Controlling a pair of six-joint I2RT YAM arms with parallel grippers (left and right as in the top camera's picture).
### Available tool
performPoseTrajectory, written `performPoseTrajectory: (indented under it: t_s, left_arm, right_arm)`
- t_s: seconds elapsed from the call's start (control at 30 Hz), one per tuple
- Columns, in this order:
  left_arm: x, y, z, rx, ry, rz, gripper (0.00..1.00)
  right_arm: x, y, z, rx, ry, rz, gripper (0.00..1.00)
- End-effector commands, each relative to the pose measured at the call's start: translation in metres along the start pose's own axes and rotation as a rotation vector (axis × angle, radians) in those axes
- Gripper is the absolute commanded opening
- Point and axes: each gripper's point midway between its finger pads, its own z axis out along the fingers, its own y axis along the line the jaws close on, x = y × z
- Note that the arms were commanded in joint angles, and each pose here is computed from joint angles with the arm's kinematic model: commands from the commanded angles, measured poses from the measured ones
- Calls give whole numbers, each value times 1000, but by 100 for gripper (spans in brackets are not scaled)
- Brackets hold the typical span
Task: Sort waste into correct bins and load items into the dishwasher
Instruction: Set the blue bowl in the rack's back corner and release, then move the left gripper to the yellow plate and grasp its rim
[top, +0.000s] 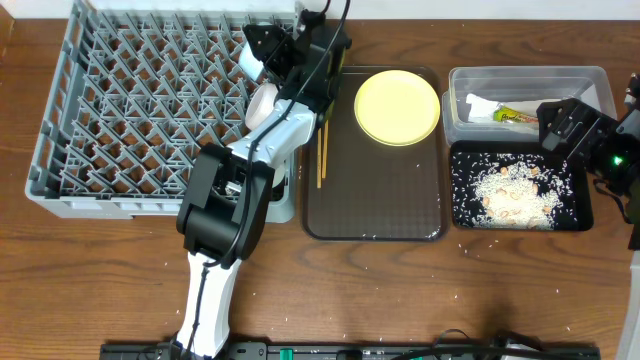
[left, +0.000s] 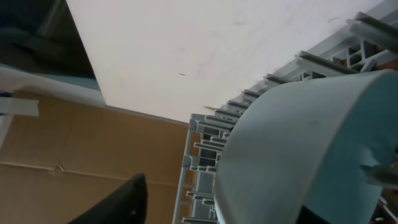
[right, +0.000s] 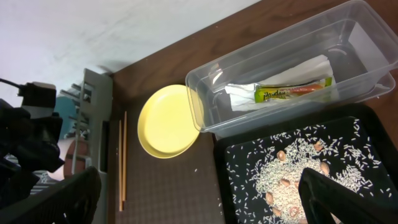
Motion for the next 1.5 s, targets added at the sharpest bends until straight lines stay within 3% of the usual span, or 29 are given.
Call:
performPoseTrajectory:
  t_s: [0.0, 0.13, 0.27, 0.83, 1.0, 1.17, 1.33, 1.47]
  left_arm:
    - [-5, -6, -9, 3, -12, -7, 63]
    - [-9, -9, -16, 9, -25, -75, 78]
    - [-11, -10, -20, 13, -33, -100, 83]
    - [-50, 44, -40, 39, -140, -311, 87]
    - [-45, 31, -46, 123, -132, -327, 87]
    - [-49, 10, -74, 378, -172, -372, 87]
    - [-54, -3, -129, 847, -190, -517, 86]
    - [-55, -19, -169, 1163, -96, -673, 86]
  right_arm:
    - [-3, 0, -3, 2, -11, 5, 99]
    - [-3, 0, -2, 2, -10, 6, 99]
    - [-3, 0, -2, 2, -10, 6, 99]
    - [-3, 0, -2, 2, -10, 6, 99]
    - [-3, 0, -2, 2, -10, 6, 99]
    - [-3, 0, -3, 2, -11, 6, 99]
    - [-3, 0, -2, 2, -10, 6, 99]
    - [-3, 0, -2, 2, -10, 6, 99]
